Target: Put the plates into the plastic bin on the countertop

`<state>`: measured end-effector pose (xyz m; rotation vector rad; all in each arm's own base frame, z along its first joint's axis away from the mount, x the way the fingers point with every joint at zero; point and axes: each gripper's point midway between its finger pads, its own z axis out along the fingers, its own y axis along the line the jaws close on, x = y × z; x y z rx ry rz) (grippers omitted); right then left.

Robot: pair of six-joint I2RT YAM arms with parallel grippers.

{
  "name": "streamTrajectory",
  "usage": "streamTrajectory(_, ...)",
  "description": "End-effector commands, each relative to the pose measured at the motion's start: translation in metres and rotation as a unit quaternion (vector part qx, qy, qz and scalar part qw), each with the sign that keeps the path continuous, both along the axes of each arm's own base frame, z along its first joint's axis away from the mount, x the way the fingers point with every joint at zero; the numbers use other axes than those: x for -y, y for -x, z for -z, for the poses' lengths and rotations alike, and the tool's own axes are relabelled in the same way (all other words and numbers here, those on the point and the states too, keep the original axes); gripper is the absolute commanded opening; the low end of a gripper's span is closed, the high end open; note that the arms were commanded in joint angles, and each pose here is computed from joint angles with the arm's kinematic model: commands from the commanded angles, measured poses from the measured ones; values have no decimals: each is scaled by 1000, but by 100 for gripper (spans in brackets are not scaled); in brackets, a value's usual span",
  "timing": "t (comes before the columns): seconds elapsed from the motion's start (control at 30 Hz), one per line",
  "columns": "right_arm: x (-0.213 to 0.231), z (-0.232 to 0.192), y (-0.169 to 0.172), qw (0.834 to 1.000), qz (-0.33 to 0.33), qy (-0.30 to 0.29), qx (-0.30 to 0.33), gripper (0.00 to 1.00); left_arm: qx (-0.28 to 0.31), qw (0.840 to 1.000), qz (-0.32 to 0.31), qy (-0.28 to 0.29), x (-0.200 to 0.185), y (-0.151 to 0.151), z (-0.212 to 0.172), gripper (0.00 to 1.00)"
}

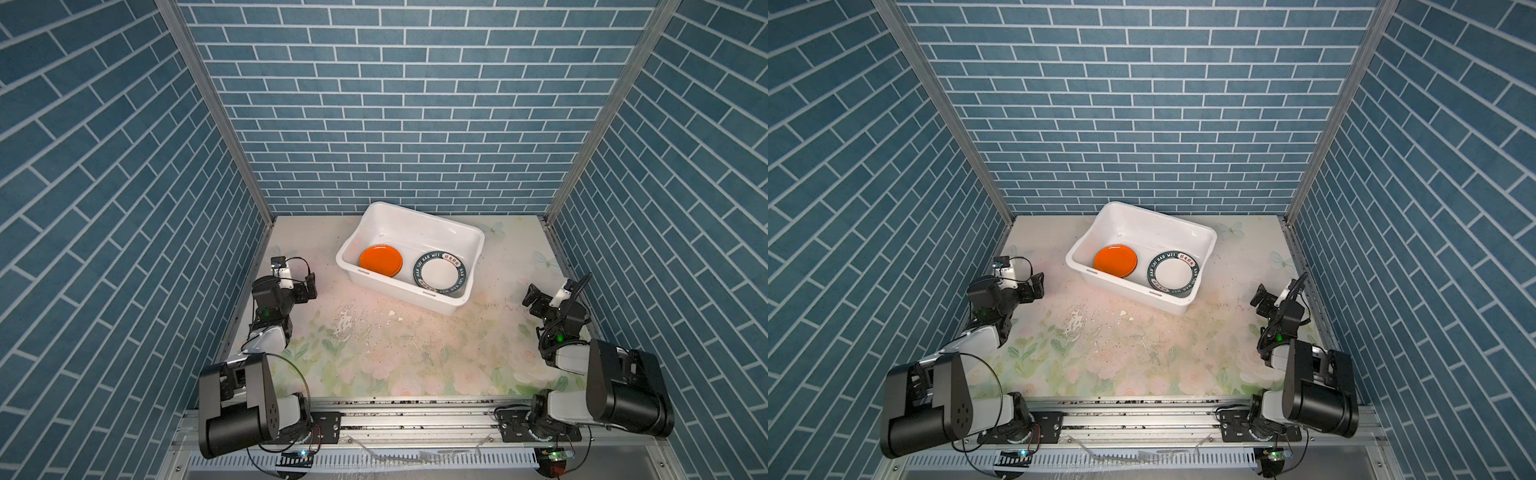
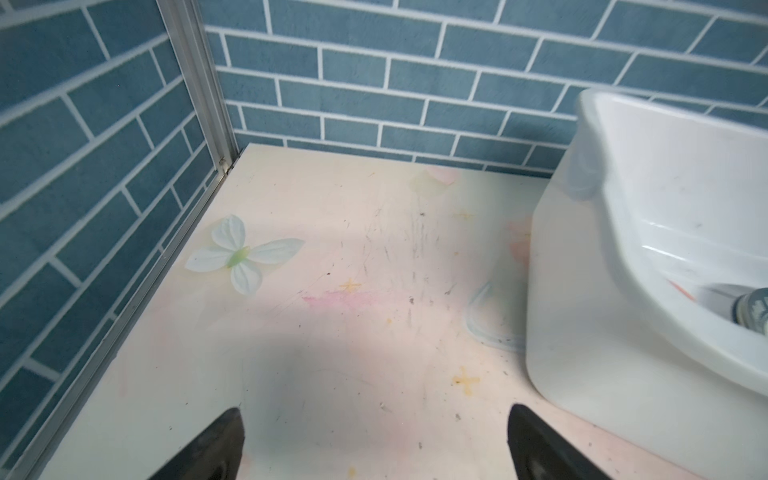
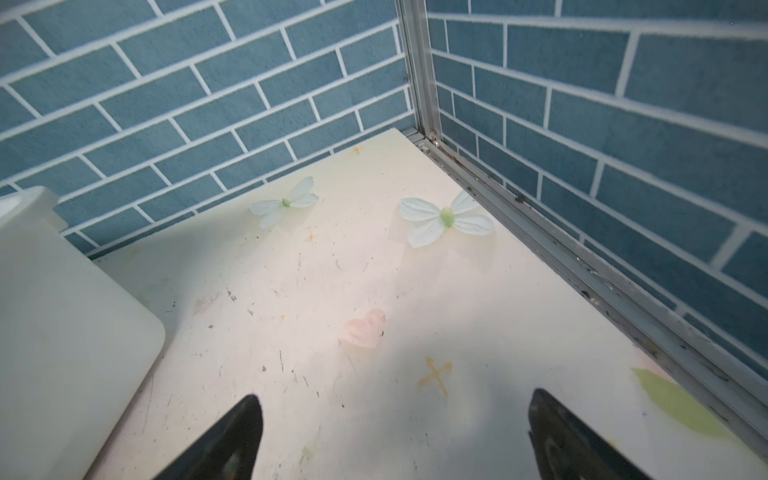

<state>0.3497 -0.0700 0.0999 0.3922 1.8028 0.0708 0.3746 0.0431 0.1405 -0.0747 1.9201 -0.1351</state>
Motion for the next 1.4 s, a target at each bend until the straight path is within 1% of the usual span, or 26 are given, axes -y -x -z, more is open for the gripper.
streamTrajectory(0.0,3,-19,1,998,-3,26,56,99,40,999,20,19,11,4,-4,100)
streamTrajectory(0.07,0,-18,-2,998,-18,20,51,99,54,998,13,17,9,3,-1,100)
streamTrajectory(0.2,1,-16,-8,999,-22,13,33,99,75,997,10,23,9,4,16,100)
streamTrajectory(0.27,1,-16,-8,999,-22,14,34,99,105,993,35,26,19,6,15,99)
streamTrajectory(0.33,0,-16,-7,999,-23,13,34,99,117,990,80,9,36,11,15,100)
streamTrajectory(0.43,0,-17,-6,999,-24,16,41,99,127,987,93,-4,44,17,16,100)
streamTrajectory(0.57,-2,-17,-5,999,-27,17,43,99,126,988,89,-11,44,16,16,100)
streamTrajectory(0.67,-5,-18,0,997,-33,25,57,99,113,991,64,-24,41,13,25,99)
streamTrajectory(0.8,-9,-19,3,996,-42,29,78,99,95,993,64,-30,43,6,32,100)
streamTrajectory(0.93,-9,-17,-2,997,-46,28,63,99,78,994,72,-26,45,-1,34,100)
streamTrajectory(1.1,-10,-16,-7,997,-51,30,52,99,72,994,79,-27,48,-4,35,100)
streamTrajectory(1.2,-18,-14,-12,996,-64,44,36,98,72,994,79,-27,48,-4,35,100)
streamTrajectory(1.27,-43,-13,-16,990,-113,81,32,99,71,994,79,-27,48,-4,35,100)
streamTrajectory(1.3,-61,-7,-17,983,-140,113,28,99,71,994,79,-27,48,-4,35,100)
streamTrajectory(1.33,-68,-4,-19,981,-137,134,30,99,71,994,80,-27,48,-4,35,100)
streamTrajectory(1.37,-63,-3,-18,983,-116,138,35,99,71,994,79,-27,48,-4,35,100)
